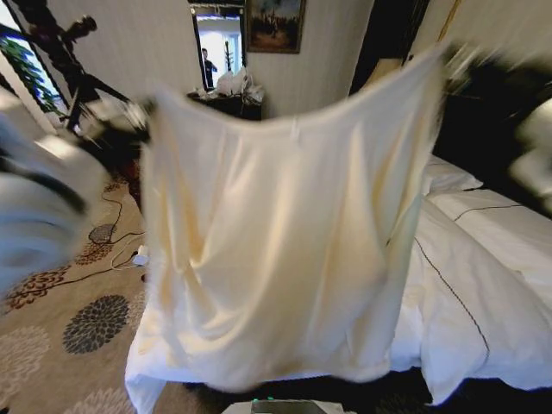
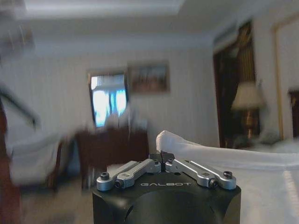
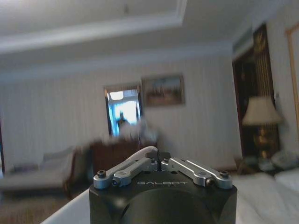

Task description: Pick up the clothes from the bed and hang them on the clothes hanger.

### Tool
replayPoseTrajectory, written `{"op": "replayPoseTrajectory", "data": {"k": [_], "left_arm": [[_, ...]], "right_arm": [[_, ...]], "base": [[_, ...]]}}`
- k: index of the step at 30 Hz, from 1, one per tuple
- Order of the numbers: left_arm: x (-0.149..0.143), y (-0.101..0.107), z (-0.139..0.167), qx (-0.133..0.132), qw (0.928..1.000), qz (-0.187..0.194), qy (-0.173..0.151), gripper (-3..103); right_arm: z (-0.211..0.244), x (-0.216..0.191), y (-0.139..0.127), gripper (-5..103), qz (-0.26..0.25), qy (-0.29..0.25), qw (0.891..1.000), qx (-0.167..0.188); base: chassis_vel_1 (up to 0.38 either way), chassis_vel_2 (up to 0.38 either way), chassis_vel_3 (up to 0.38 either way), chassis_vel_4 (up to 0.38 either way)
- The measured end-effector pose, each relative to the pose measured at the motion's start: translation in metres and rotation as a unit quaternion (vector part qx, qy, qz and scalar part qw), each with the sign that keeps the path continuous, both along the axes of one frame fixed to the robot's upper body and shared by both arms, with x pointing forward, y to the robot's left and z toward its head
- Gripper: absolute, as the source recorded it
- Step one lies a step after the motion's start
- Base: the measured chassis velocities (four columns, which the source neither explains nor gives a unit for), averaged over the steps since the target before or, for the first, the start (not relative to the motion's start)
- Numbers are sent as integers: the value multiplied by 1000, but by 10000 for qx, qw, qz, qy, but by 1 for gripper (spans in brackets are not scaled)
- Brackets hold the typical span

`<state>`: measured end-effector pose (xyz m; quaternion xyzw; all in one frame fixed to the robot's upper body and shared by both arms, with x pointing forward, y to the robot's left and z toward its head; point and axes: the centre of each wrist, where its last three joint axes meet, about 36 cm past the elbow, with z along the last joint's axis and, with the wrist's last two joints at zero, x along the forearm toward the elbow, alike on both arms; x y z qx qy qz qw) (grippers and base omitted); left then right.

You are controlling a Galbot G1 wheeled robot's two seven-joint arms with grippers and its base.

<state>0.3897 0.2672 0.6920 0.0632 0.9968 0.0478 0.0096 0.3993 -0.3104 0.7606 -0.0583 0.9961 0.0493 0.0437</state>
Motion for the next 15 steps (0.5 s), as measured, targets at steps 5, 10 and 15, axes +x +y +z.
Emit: {"op": "replayPoseTrajectory", "data": {"k": [5,10,15], "left_arm": [[45,-13,-65,-113,9981,209,560,0],[86,-23,-115,-130,9949,381,926,0],[141,-42,-172,-312,9898,584,1258,0]], "right_arm": [[-80,53,22,0,28,679,9976,-115],[-148,107,40,0,-58,1093,9937,-251],[-209,157,58,0,-203,1399,9893,-367]], "base": [[0,0,0,0],[0,0,0,0],[0,0,0,0]]}}
